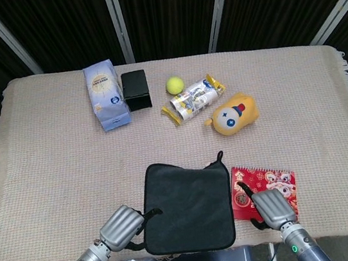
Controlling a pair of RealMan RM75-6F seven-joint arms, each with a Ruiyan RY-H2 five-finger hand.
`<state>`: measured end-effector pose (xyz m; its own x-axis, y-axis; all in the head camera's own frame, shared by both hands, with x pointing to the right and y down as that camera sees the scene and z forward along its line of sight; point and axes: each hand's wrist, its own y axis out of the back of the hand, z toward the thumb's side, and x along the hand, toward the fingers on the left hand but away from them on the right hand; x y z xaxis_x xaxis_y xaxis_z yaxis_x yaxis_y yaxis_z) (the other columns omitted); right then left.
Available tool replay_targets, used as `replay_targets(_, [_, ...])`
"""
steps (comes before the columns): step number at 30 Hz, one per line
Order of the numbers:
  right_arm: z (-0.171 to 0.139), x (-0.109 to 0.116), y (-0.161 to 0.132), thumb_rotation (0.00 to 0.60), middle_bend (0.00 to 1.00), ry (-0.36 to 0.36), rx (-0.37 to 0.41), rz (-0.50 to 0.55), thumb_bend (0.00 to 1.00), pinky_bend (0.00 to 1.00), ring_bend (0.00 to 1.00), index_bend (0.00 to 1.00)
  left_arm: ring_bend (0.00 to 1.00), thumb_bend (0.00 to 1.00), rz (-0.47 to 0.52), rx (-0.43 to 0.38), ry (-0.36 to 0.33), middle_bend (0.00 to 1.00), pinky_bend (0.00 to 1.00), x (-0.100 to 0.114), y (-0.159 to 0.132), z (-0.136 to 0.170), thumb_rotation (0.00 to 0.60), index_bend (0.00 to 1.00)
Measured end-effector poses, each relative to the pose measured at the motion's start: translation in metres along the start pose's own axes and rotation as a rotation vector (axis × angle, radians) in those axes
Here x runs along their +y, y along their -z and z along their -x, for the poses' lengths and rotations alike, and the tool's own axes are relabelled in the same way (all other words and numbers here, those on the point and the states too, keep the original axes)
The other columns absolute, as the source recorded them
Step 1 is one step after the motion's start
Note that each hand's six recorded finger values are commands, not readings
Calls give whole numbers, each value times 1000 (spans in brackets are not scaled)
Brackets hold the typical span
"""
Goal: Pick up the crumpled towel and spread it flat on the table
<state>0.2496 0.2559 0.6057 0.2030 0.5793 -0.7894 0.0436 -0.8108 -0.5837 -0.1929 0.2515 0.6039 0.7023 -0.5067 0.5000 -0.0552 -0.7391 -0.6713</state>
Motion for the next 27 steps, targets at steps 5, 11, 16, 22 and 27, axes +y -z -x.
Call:
replay_targets(5, [6,8,11,600,742,61,-12,10,356,663,758,0,644,25,-2,20,-11,676,691,0,6,0,600,221])
replay_targets(11, [14,17,34,600,501,143,-18,13,356,526,532,0,528,25,3,47,-26,535,608,-2,13,-2,600,202])
replay_targets(16, [18,23,56,600,316,213,-22,31,356,307,304,0,332,34,6,74,-43,347,401,-3,22,-4,600,160])
replay_targets(22, [20,28,83,600,84,283,-35,97,356,56,39,0,129,115,0,107,-70,169,162,1,33,-11,600,99])
replay_targets(27, [21,33,108,600,75,334,-71,140,356,45,28,0,86,463,-26,135,-85,113,161,5,44,-20,600,64])
